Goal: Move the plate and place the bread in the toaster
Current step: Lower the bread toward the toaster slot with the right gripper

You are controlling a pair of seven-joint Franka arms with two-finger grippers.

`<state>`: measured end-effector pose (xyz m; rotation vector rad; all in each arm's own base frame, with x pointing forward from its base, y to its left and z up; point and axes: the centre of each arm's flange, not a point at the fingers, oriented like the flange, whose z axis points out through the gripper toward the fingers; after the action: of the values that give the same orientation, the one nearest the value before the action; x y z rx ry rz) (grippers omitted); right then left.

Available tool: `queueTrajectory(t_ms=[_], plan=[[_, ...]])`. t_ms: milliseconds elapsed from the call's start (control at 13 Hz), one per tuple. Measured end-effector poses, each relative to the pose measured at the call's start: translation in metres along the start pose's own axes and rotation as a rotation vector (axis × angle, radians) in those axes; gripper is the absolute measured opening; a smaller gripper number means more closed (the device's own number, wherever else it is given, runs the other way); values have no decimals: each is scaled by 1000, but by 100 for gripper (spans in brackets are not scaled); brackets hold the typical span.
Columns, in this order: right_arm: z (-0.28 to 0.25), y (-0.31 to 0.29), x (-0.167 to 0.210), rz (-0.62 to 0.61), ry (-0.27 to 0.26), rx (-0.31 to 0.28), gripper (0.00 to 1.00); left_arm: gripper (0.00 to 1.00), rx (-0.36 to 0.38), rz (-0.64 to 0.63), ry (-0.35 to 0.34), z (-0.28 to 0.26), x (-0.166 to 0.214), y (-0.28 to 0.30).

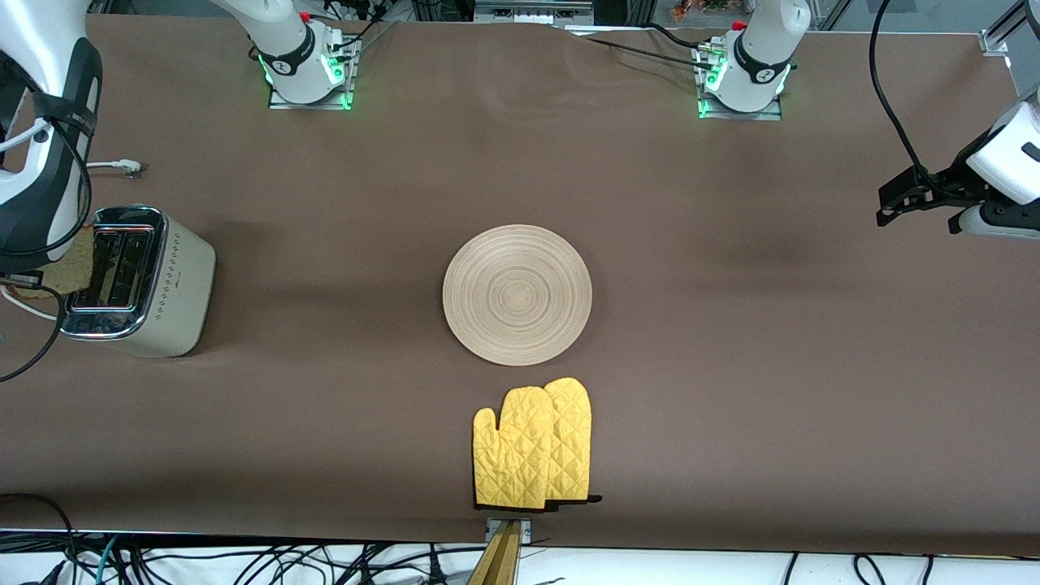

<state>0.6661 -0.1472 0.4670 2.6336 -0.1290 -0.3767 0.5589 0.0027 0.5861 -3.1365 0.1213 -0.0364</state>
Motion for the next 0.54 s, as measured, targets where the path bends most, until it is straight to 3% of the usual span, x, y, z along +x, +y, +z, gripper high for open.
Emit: queueTrajectory(t_ms=[537], plan=[[12,12,5,-1,5,-4,5,100,0,0,0,0,0,0]])
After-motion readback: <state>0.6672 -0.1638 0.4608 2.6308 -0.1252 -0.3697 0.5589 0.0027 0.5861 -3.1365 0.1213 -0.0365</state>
